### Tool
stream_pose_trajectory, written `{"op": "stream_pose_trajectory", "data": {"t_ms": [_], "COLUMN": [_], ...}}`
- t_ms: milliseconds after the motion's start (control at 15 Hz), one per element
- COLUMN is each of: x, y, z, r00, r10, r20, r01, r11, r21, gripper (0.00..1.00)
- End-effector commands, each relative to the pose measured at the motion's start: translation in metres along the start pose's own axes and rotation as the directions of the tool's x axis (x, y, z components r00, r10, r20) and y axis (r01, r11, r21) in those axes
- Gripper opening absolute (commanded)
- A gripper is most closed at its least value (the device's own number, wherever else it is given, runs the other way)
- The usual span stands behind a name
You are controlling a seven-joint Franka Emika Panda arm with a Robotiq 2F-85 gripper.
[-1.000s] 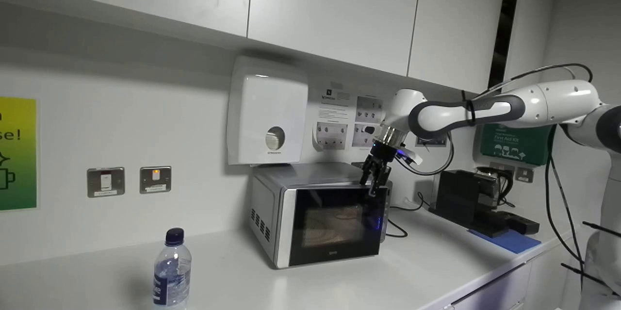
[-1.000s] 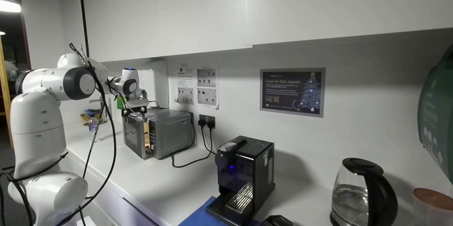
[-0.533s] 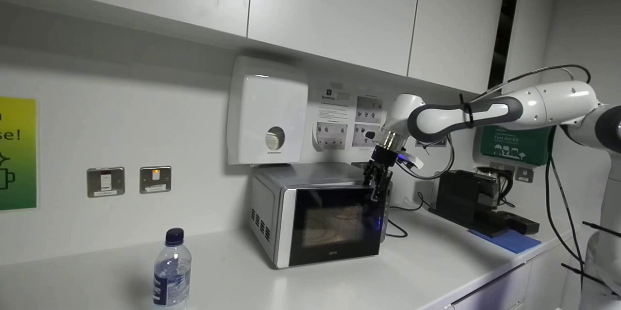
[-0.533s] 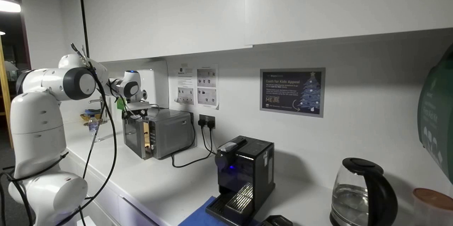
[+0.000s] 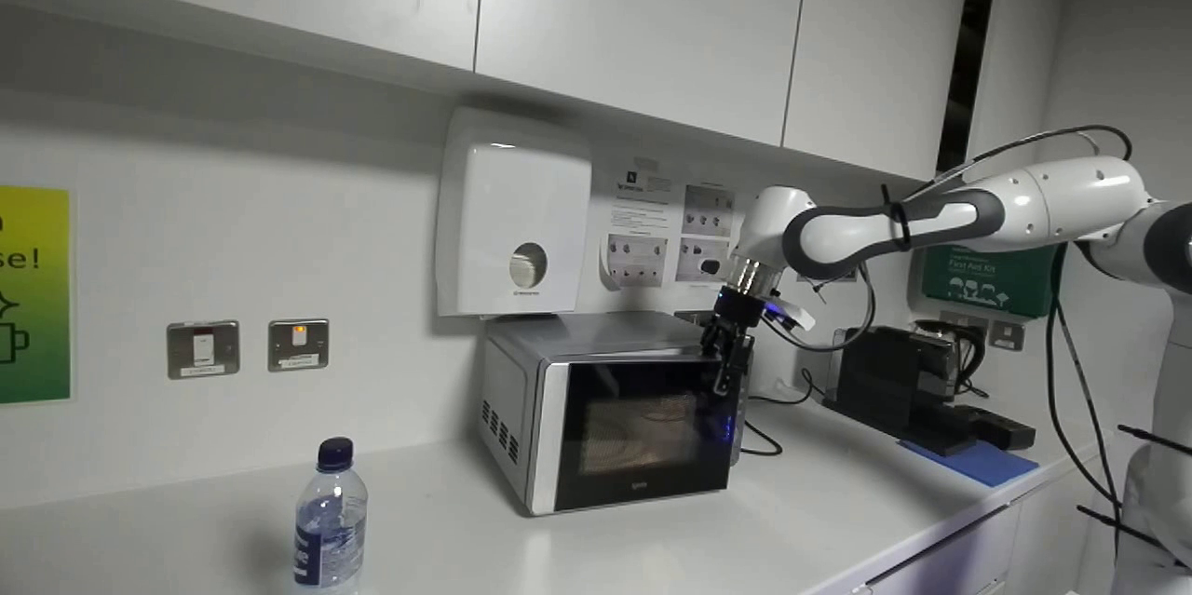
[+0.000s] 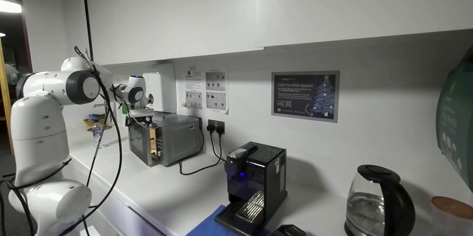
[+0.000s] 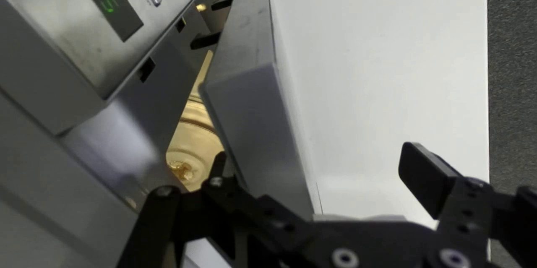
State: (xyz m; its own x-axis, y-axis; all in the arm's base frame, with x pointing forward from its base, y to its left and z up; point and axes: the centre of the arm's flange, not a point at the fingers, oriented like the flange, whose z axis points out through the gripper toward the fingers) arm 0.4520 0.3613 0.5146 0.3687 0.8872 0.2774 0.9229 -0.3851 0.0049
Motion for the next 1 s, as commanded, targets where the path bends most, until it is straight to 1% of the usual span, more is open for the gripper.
{"op": "stream_pose_trajectory", "data": {"t_ms": [0,467,933], "x": [0.001,0.01,0.025], "y": [-0.015,-0.035,-0.053], "z": [-0.008,-0.007,0.001], "r00": [0.999,0.987,0.961], "r10": [0.045,0.153,0.275], "r20": [0.018,0.037,0.007], "r01": [-0.045,-0.15,-0.272], "r11": [0.999,0.986,0.953], "r21": [-0.026,-0.078,-0.137], "gripper": [1.0,1.0,1.0]}}
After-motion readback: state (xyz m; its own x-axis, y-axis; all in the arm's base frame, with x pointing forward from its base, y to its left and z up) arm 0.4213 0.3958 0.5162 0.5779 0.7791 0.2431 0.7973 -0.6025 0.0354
